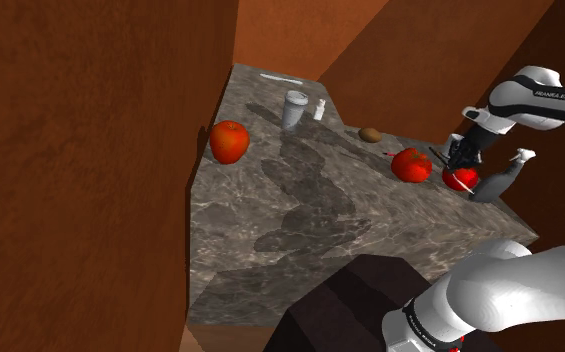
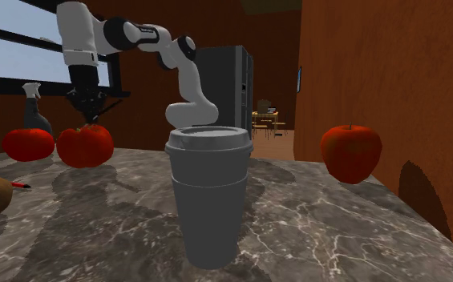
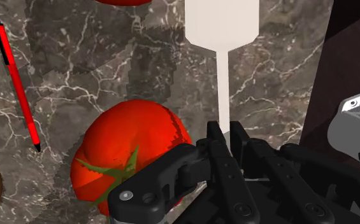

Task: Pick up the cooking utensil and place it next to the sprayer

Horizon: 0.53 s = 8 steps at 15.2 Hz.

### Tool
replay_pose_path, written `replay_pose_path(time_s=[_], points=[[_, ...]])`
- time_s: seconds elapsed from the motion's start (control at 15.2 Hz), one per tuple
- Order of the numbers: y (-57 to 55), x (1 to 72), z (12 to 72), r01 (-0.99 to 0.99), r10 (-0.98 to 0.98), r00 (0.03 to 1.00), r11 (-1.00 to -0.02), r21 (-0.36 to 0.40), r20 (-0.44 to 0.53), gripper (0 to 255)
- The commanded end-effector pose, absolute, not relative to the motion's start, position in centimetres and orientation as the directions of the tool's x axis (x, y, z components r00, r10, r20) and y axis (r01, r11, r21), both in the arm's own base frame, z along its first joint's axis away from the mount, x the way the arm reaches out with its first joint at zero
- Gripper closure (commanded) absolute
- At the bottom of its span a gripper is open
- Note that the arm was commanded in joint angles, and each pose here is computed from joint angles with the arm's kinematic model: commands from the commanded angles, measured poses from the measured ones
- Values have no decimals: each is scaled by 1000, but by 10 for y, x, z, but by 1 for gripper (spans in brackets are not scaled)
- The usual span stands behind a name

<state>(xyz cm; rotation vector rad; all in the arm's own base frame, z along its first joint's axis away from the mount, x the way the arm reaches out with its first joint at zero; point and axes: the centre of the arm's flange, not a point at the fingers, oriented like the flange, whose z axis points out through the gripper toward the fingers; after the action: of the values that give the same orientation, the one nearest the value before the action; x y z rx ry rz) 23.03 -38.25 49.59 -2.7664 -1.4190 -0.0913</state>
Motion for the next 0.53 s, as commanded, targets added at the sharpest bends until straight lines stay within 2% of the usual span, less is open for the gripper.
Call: replay_pose_path(time_s=[0.0,0.46], points=[[-383,231,485,812,810,582,-583,0,66,255],[-383,231,448,812,810,582,-583,0,66,255]])
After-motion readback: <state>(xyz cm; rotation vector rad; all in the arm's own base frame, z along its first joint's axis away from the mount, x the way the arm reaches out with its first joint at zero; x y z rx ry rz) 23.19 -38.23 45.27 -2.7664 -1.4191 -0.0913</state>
